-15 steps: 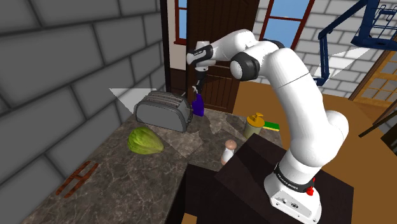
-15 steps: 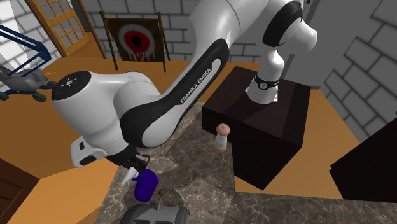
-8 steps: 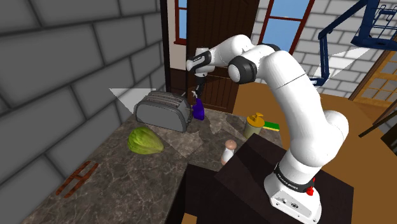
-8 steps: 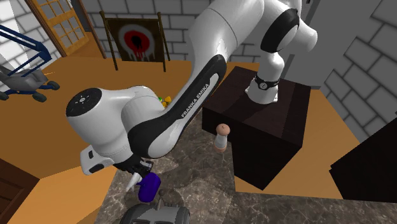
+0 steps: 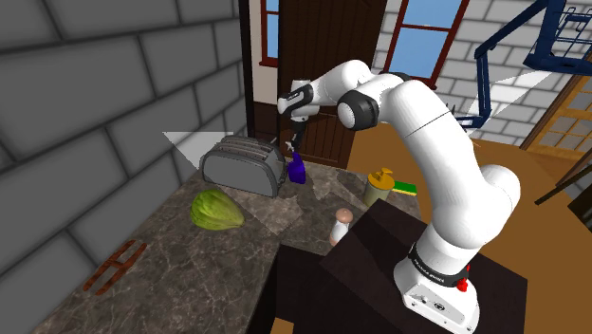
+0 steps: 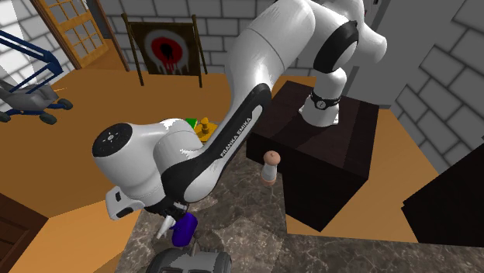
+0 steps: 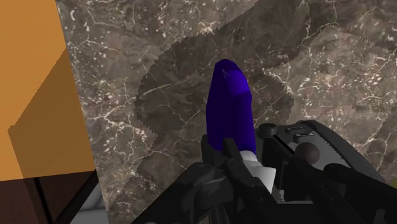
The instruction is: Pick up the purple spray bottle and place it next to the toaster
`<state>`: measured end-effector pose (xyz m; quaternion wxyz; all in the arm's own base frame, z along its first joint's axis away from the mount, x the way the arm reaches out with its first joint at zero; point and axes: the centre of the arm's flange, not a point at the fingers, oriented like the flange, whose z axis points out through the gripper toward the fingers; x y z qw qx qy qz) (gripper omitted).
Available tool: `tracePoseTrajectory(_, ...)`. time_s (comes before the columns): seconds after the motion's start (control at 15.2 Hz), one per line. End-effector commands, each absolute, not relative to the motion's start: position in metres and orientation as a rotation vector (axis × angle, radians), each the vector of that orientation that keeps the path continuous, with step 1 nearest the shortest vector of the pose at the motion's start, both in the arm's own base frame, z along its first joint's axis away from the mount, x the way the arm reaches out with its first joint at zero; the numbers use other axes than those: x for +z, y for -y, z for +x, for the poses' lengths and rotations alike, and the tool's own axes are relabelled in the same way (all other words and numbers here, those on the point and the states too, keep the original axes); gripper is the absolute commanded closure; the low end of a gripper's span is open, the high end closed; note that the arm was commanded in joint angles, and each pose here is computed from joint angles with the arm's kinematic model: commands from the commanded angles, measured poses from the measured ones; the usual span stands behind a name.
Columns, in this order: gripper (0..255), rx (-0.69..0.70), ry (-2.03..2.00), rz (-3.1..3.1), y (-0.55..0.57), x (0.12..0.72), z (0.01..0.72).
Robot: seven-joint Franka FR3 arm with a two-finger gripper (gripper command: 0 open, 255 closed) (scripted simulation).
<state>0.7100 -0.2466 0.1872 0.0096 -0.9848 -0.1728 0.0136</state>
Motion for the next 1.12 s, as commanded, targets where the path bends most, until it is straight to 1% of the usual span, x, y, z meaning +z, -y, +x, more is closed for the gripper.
tracePoseTrajectory(0.0,255,0.041,0.540,-3.075,0.246,0.186,0.710)
tracePoseTrajectory(0.33,255,0.041,0.540,-3.075,0.246,0.186,0.710)
tracePoseTrajectory(0.4,0,0.041,0.540,-3.075,0.246,0.186,0.710)
tracePoseTrajectory(0.73,0,0.041,0.540,-3.075,0.246,0.186,0.710)
tracePoseTrajectory(0.99,0,0.041,0.540,-3.075,0.247,0.236,0.712)
tracePoseTrajectory(1.06,0,0.041,0.540,-3.075,0.247,0.236,0.712)
